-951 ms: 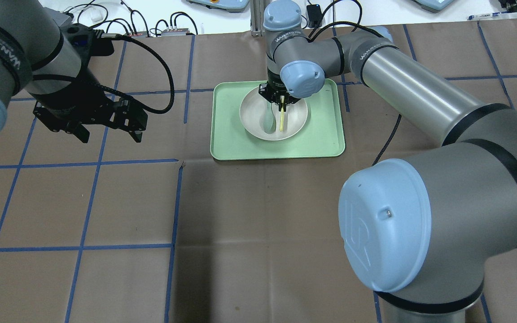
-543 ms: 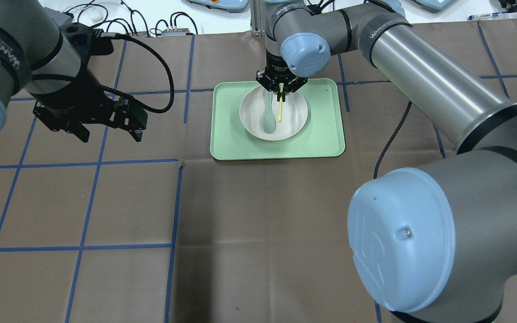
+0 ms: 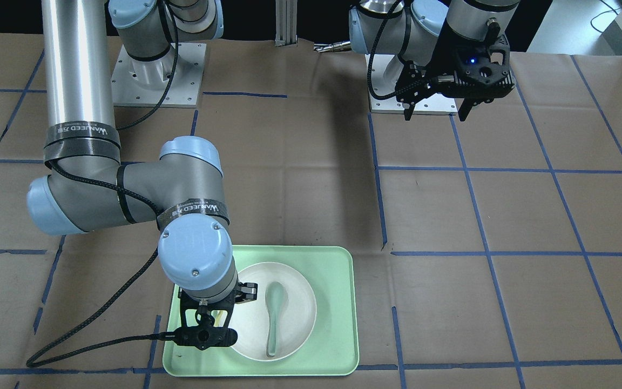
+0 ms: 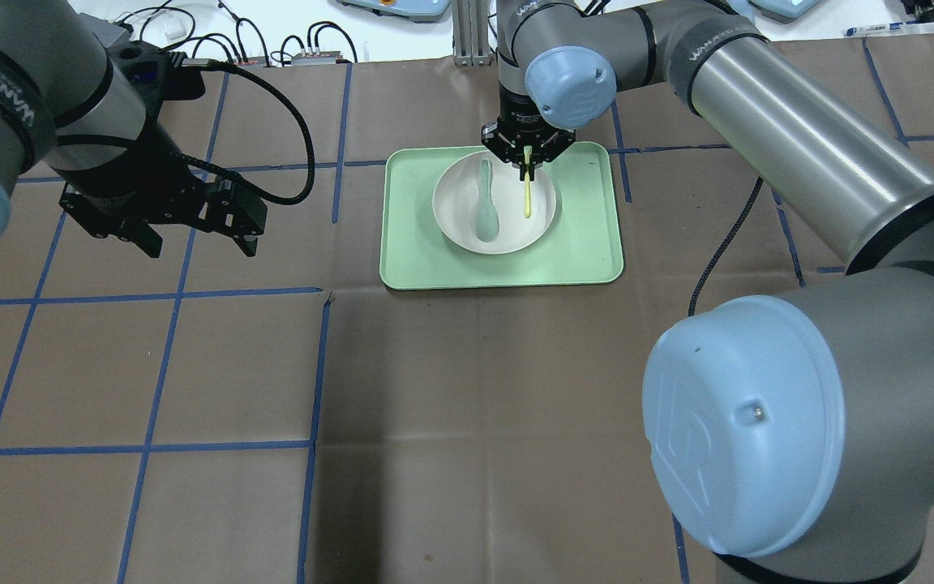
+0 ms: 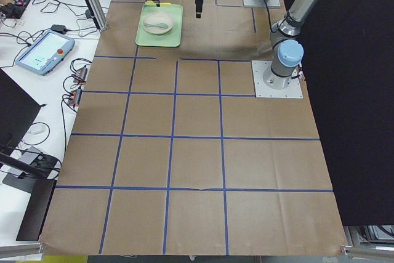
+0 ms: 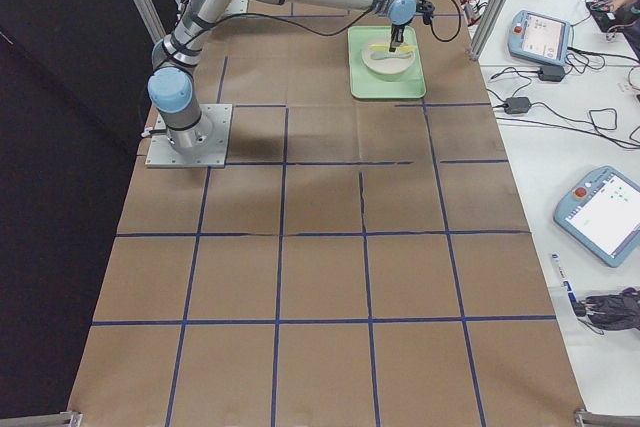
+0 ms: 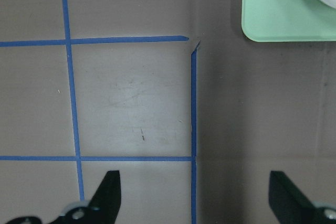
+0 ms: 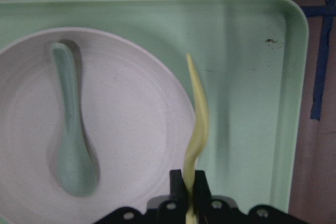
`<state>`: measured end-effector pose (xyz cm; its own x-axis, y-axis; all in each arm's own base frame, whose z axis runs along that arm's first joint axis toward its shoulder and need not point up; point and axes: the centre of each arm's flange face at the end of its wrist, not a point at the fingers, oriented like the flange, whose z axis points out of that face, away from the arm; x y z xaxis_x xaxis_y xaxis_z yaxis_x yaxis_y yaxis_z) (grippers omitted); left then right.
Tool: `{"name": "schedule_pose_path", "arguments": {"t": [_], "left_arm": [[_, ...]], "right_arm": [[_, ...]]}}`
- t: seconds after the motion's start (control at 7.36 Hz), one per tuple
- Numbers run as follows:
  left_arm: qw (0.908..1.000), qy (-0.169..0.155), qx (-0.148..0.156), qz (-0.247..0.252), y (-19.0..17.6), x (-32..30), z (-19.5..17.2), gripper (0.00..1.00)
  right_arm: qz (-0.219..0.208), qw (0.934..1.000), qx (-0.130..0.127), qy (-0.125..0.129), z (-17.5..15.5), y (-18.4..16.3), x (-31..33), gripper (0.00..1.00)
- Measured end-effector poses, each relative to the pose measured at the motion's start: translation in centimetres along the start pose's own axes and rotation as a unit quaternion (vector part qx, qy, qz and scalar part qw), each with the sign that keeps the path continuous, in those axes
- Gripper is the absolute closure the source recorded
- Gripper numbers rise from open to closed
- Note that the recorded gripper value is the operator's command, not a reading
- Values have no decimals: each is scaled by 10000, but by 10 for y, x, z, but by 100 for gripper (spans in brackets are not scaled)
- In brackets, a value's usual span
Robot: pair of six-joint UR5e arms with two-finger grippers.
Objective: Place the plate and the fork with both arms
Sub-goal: 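Lift the yellow fork out of the plate and move it beside the plate, then lower the fork onto the tray and open the right gripper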
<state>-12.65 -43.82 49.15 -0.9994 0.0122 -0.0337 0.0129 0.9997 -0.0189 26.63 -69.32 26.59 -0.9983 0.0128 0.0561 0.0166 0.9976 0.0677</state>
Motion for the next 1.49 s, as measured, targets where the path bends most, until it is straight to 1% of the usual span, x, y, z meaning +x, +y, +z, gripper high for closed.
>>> {"name": "schedule_pose_path", "arguments": {"t": [0.14, 0.27, 0.41, 0.54, 0.81, 0.95, 1.09, 1.22, 1.36, 1.49], "left_arm": [[10000, -2, 4, 0, 0, 0, 0, 0], [10000, -1, 6, 0, 0, 0, -1, 0], [10000, -2, 6, 1, 0, 0, -1, 0], [10000, -5, 11, 4, 1, 0, -1, 0], [10000, -16, 19, 12, 2, 0, -2, 0], [10000, -18, 18, 13, 2, 0, -3, 0], [10000, -19, 19, 14, 3, 0, -3, 0], [10000, -18, 21, 14, 3, 0, -3, 0], [10000, -15, 24, 15, 3, 0, -3, 0], [10000, -15, 21, 17, 2, -1, -3, 0]], "right_arm": [[-48, 10000, -60, 13, 8, 1, 22, 99], [-62, 10000, -33, -16, 20, 0, 40, 99], [-33, 9999, 90, -61, 33, -3, 48, 99], [2, 9999, 143, -90, 46, -6, 50, 99], [26, 9999, 101, -106, 66, -9, 50, 98], [26, 9999, 73, -113, 72, -11, 50, 98], [22, 9998, 55, -176, 75, -11, 50, 96], [14, 9995, 45, -309, 73, -11, 49, 81], [7, 9993, 37, -382, 73, -11, 48, 21], [2, 9993, 38, -385, 72, -11, 49, 1]]}}
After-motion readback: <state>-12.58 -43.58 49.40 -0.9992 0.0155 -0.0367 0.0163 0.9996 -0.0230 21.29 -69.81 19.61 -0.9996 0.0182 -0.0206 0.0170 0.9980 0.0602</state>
